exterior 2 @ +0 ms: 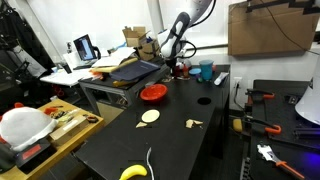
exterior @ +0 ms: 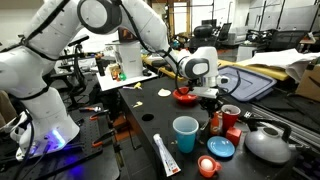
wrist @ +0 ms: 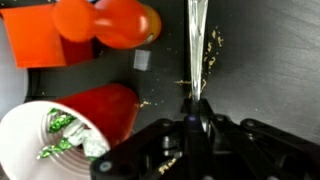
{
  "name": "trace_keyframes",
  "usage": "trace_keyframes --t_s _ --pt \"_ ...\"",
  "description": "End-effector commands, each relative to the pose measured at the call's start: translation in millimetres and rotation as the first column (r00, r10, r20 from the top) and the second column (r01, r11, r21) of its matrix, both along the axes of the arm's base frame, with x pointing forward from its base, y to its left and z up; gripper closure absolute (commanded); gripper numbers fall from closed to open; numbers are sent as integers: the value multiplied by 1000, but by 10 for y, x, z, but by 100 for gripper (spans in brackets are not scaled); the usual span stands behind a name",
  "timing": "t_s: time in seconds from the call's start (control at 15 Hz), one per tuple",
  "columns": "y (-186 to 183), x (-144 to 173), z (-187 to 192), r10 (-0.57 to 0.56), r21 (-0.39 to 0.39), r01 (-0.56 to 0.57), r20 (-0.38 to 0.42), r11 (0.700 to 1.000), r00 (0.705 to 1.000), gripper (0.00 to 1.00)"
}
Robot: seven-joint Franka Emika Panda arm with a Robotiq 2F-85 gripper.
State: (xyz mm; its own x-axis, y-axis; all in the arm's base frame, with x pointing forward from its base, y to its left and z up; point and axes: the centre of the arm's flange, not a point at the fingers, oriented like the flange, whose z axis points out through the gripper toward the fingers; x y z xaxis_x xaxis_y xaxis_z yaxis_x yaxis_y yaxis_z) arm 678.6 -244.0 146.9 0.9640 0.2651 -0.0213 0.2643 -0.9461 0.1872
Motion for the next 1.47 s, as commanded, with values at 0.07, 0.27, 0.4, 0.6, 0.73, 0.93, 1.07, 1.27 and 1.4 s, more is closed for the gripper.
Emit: trace_keyframes --t_s 0.07,0.27,0.4,0.6,0.73,0.93,1.07,1.27,1.4 --pt "-33 90 40 16 22 -16 -7 1000 1000 60" --pt "63 84 147 17 12 -17 -16 1000 1000 37" --pt "183 83 280 26 18 -26 -17 1000 1000 22" --pt "473 109 504 56 62 -55 -13 997 998 2" --pt "666 141 635 73 90 -71 -19 993 997 0" --pt "979 179 789 112 139 -105 -40 985 993 0" --pt "1169 197 841 139 169 -128 -53 977 989 0" --pt "1432 209 885 162 195 -144 -82 970 983 0" --pt "1585 218 891 169 204 -147 -96 968 981 0"
